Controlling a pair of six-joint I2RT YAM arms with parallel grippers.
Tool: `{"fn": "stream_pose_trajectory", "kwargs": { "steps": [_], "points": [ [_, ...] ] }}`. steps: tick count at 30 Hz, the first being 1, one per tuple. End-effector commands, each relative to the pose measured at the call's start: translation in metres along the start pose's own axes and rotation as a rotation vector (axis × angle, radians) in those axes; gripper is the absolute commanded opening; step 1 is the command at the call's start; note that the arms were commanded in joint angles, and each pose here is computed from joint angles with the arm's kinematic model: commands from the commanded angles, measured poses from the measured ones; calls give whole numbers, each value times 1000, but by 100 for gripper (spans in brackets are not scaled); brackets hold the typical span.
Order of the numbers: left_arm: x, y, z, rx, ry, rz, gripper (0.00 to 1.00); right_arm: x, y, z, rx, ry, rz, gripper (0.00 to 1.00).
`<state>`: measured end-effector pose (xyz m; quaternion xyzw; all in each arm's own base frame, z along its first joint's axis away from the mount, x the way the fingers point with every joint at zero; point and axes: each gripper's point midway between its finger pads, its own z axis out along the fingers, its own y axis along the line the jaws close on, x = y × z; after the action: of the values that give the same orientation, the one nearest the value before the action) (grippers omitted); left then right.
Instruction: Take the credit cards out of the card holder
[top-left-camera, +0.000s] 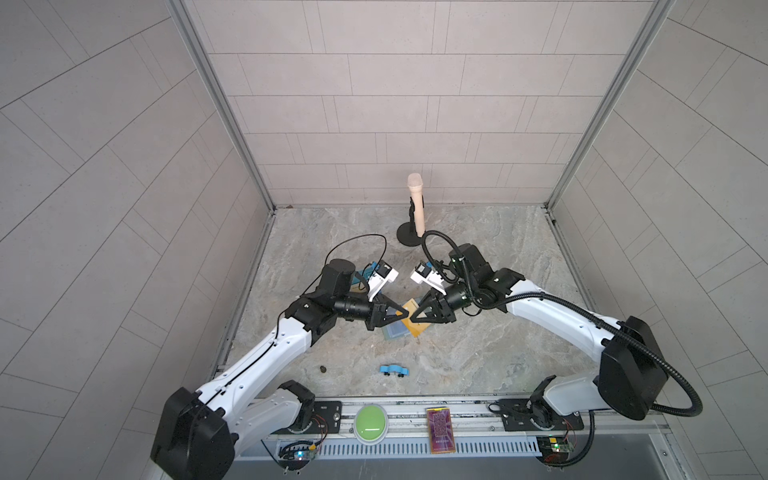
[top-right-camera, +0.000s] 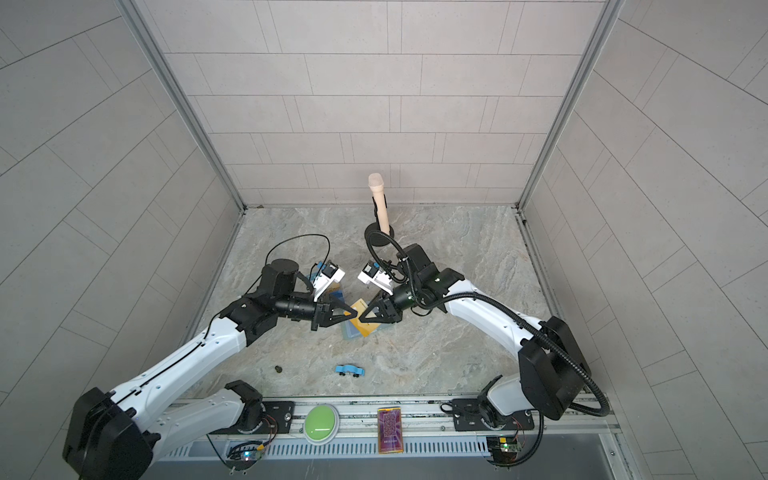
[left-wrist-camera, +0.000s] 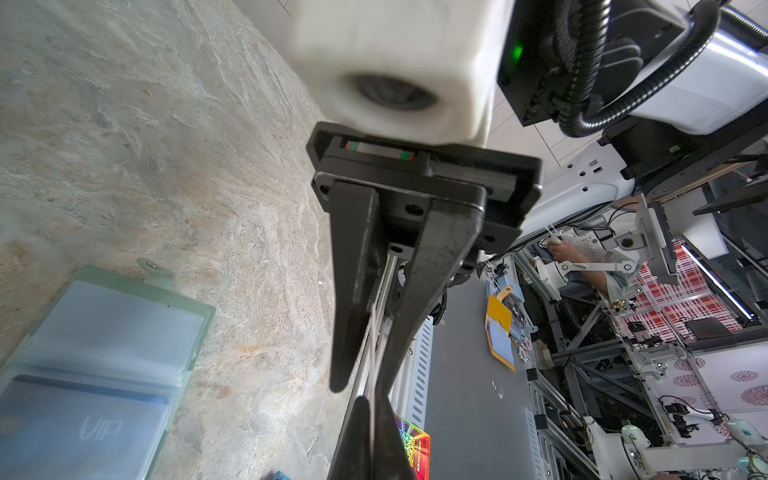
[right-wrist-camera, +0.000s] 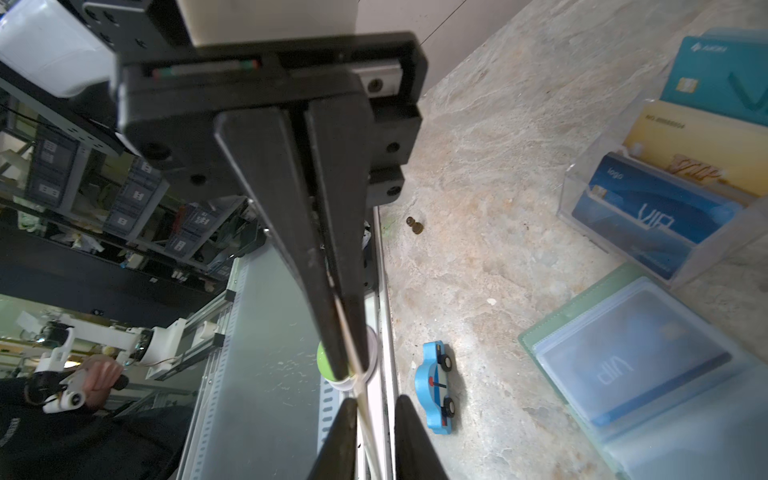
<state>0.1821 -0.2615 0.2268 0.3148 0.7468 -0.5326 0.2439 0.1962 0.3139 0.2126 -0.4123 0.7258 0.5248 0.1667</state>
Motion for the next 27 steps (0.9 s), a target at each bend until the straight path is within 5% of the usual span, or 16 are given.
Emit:
{"fn": "stream_pose_trajectory", "kwargs": {
  "steps": [1,8,13,17,27],
  "points": [
    [-18,-5,-5,-17,-77,50,0,-8,-6,-8,63,-44,-23,34],
    [-43,12,-10,-116,-234,15,0,-44,-11,-31,127,-329,25,64],
    [-60,30,-23,-241,-363,-19,0,-65,-30,-54,216,-556,144,68],
    [-77,21,-38,-231,-502,-2,0,-81,-29,-63,134,-722,181,69],
    [-96,0,-58,-191,-642,21,0,-109,-1,-60,-29,-767,144,65]
  ]
}}
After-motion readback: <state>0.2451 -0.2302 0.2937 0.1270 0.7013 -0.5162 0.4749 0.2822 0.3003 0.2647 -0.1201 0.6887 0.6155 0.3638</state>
